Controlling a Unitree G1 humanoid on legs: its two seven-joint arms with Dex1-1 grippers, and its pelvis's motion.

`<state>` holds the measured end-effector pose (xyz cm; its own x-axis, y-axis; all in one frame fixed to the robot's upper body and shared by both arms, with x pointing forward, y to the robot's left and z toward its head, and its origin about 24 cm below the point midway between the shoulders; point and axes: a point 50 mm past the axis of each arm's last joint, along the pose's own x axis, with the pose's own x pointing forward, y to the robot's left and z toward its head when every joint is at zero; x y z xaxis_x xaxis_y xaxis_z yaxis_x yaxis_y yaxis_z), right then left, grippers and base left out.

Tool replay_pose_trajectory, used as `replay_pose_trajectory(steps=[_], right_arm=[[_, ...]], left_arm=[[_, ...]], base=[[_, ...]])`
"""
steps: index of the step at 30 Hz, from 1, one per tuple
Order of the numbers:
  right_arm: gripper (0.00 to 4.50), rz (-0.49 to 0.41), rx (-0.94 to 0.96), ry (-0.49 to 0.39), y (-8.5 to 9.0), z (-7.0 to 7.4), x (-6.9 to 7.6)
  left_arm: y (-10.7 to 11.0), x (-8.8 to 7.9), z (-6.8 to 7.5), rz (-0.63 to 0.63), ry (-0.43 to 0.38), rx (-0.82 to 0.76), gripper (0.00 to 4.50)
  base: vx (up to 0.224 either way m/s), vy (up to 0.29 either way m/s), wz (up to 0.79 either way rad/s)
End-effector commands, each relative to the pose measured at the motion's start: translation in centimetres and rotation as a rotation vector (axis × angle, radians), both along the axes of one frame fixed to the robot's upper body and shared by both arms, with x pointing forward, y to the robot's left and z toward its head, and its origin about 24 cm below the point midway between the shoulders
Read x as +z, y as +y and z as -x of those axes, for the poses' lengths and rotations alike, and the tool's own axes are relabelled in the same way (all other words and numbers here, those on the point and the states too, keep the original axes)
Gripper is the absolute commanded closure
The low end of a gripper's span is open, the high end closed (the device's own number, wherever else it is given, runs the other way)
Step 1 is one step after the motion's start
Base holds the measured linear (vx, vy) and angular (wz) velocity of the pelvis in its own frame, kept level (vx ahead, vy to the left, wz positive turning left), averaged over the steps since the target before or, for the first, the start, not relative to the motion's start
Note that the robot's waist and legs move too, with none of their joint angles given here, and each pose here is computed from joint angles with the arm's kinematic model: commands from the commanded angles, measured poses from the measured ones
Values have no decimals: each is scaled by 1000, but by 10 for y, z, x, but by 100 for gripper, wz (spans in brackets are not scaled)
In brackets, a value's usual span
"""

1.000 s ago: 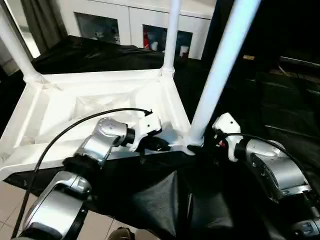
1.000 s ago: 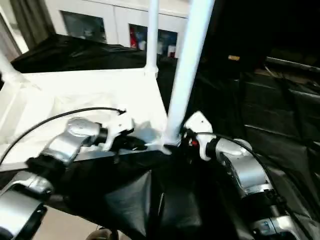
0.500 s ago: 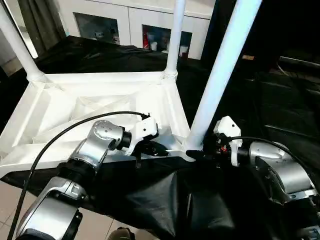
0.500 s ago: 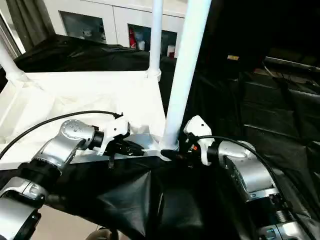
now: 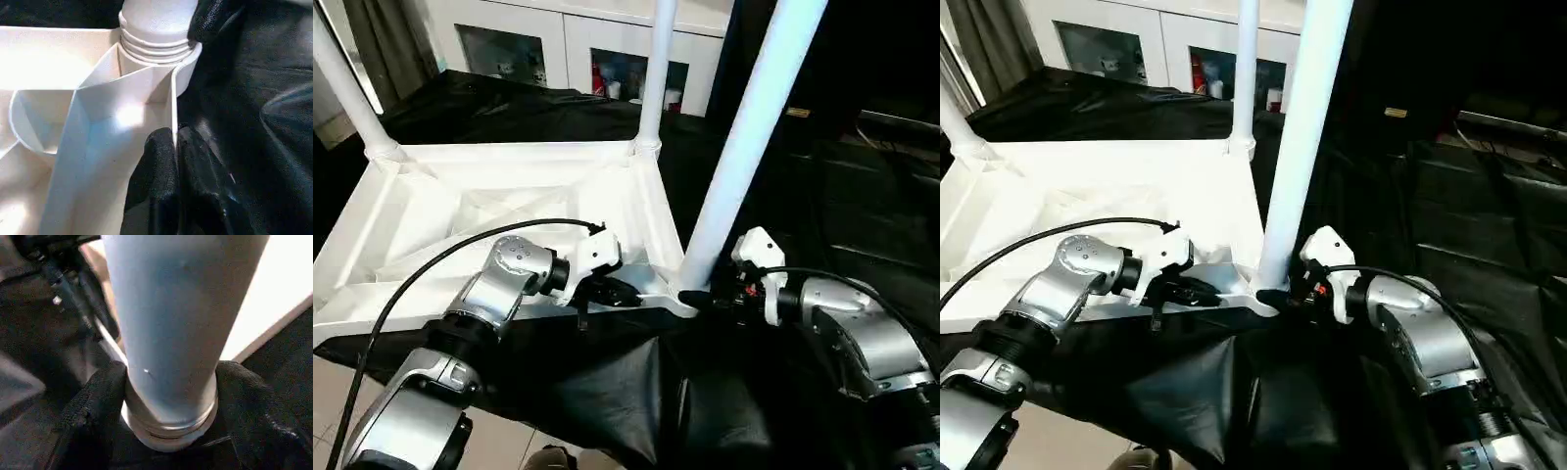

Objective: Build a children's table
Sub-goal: Rotate leg to tighten

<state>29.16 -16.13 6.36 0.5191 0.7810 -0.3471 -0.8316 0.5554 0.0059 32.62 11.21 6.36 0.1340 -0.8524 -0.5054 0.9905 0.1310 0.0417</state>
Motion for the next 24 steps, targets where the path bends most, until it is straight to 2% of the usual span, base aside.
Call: replay_pose_trajectory(steps=[1, 4, 5, 6, 8, 10, 11, 13, 20, 22, 24], right_arm=[[191, 27, -114, 33, 0, -2, -17], [191, 40, -268, 25, 2, -9, -25], [191, 20, -395, 30, 6, -15, -28], [191, 20, -395, 30, 6, -15, -28], [191, -18, -587, 62, 18, -23, -34], [191, -26, -636, 73, 22, -25, -35], [191, -49, -662, 81, 31, -27, -35], [191, -65, -667, 56, 49, -30, -33], [191, -113, -678, 23, 57, -33, -28], [136, -140, -684, 6, 55, -34, -24], [117, -166, -660, -30, 48, -36, -16]], left_arm=[[-5, -2, -9, 3, -33, 115, 450], [-11, -4, -16, -21, -56, 211, 450], [-17, -5, -22, -32, -69, 288, 450], [-17, -5, -22, -32, -69, 288, 450], [-33, -3, -29, -31, -84, 398, 450], [-38, -3, -31, -31, -90, 425, 450], [-46, -3, -32, -31, -99, 440, 450], [-61, -3, -32, -33, -114, 444, 450], [-68, -3, -31, -27, -123, 424, 450], [-69, -3, -30, -21, -125, 408, 450], [-67, -3, -29, -5, -116, 373, 450]], base=[[0, 0, 0], [0, 0, 0], [0, 0, 0], [0, 0, 0], [0, 0, 0], [0, 0, 0], [0, 0, 0], [0, 0, 0], [0, 0, 0], [0, 0, 0], [0, 0, 0]])
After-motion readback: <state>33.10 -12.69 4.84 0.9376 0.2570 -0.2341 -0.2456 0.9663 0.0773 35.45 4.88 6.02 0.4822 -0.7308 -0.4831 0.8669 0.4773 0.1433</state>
